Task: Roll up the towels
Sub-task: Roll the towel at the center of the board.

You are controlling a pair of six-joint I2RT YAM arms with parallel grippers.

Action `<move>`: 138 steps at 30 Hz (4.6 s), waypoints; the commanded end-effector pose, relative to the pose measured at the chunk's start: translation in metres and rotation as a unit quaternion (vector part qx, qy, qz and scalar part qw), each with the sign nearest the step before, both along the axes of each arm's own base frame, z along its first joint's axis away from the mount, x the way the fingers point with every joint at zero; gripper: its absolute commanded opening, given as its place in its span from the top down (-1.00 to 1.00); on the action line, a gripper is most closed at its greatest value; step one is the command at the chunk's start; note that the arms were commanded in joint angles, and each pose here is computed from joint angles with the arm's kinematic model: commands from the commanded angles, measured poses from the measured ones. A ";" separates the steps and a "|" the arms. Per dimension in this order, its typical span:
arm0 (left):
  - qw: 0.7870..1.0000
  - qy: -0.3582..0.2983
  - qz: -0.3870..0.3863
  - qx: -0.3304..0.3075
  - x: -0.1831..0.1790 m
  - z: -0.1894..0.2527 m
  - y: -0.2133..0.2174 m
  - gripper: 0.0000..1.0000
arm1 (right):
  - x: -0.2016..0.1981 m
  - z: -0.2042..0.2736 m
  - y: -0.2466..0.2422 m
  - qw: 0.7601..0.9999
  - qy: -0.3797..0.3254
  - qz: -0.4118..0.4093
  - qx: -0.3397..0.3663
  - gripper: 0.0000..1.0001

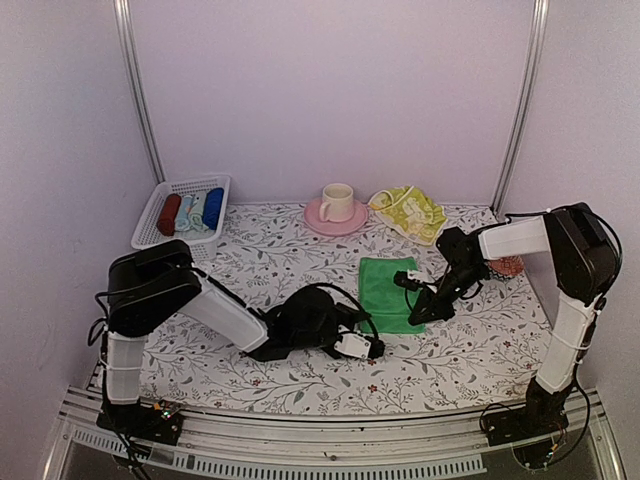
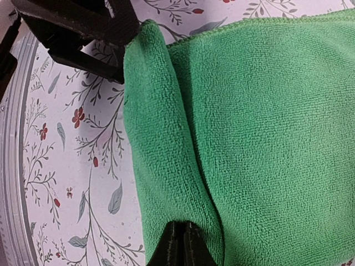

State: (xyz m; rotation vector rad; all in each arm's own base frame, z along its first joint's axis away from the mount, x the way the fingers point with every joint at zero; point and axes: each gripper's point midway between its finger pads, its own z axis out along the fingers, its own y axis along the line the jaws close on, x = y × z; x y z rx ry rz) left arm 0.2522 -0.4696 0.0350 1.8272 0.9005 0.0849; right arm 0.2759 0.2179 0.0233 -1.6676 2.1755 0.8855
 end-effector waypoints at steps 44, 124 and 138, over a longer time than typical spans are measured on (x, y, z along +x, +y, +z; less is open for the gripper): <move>0.965 0.261 0.022 0.007 -0.003 0.004 -0.003 1.00 | -0.036 0.046 0.013 0.888 -0.435 0.147 0.012 -0.48; 0.907 0.409 0.099 0.001 0.019 -0.004 0.039 0.12 | -0.052 -0.007 0.002 0.991 0.083 0.090 -0.045 0.93; 0.970 0.228 0.025 -0.081 -0.003 0.053 0.043 -0.02 | -0.047 0.004 0.002 0.983 0.167 0.074 -0.017 0.93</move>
